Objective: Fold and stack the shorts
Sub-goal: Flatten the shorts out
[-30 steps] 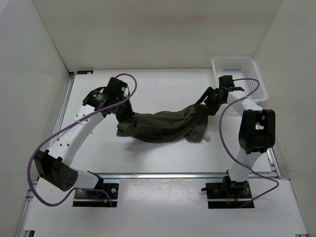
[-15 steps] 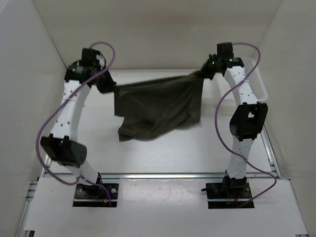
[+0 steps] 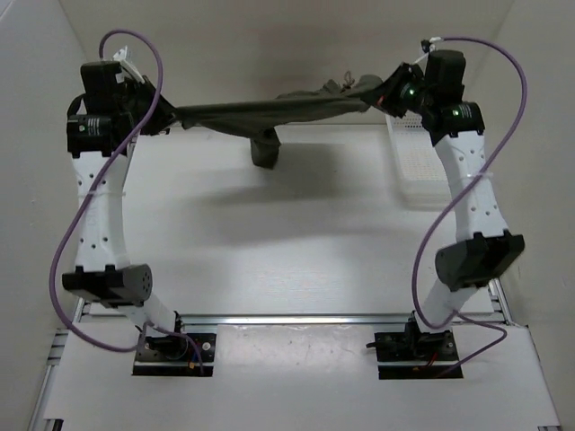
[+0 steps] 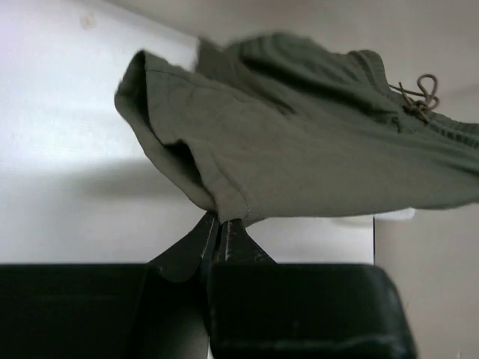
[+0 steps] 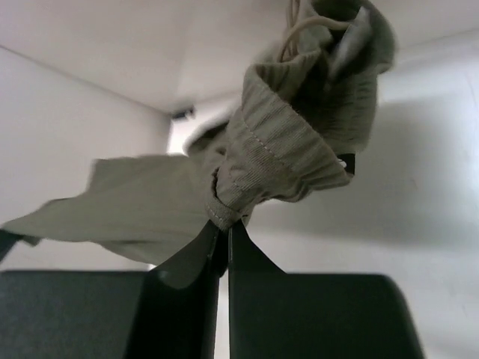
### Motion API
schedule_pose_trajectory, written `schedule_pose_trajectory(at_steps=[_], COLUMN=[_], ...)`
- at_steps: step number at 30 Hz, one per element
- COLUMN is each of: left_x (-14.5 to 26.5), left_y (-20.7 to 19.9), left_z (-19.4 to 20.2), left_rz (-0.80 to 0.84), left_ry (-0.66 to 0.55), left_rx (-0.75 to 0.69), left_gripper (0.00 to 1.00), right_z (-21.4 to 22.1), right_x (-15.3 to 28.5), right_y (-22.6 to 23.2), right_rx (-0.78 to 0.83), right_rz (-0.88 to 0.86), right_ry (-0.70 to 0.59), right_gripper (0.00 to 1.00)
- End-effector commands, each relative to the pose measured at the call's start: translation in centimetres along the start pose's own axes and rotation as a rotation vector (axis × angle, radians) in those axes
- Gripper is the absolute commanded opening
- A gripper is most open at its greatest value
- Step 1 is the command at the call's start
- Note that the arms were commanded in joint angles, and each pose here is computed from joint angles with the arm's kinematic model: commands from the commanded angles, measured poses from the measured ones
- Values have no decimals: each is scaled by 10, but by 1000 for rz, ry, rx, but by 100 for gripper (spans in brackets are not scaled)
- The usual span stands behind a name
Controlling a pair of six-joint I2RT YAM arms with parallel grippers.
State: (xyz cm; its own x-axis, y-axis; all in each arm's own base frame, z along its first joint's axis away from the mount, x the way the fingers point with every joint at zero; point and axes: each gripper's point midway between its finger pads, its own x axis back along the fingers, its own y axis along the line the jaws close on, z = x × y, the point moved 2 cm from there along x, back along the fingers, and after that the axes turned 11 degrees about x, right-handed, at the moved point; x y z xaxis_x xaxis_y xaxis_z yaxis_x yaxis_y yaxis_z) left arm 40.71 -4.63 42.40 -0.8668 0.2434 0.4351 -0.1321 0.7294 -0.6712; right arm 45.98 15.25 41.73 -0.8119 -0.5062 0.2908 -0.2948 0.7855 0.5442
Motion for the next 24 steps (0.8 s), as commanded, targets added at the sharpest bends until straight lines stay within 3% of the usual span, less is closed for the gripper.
schedule_pose_trajectory(at_steps=[1,5,8,9,11,13,16,18,19,21,22,24], left_x=[26,43,31,30,27,28,32,35,37,40,41,43], left_y=[19,68,158,170,191,199,197,196,195,199,199,205], left_z=[22,98,192,208,230,240,239,239,242,260,269,284], left_rz=[-23,-81,-296,-312,-364,-384,-387,-384,-376,-392,-388,-405], left_ry=[19,145,356,407,482,507,491,481,483,539,569,614], left_rx=[-23,21,109,141,173,184,188,196,207,223,226,241], left_gripper=[10,10,93,100,100,100,87,64,55,40,40,46], right_z=[34,132,209,228,263,271,276,278,279,291,295,312], right_x=[30,58,77,82,98,110,128,134,138,141,141,144], right_y=[-25,-77,-97,-101,-107,-109,-106,-106,-105,-110,-110,-117], right_rx=[58,37,29,25,-4,-26,-66,-92,-92,-126,-132,-176], right_rz=[124,323,373,383,409,434,463,481,482,507,501,522], right_ry=[6,136,273,322,403,409,409,407,409,439,454,505], right_gripper=[0,0,68,90,96,96,91,78,66,53,41,28])
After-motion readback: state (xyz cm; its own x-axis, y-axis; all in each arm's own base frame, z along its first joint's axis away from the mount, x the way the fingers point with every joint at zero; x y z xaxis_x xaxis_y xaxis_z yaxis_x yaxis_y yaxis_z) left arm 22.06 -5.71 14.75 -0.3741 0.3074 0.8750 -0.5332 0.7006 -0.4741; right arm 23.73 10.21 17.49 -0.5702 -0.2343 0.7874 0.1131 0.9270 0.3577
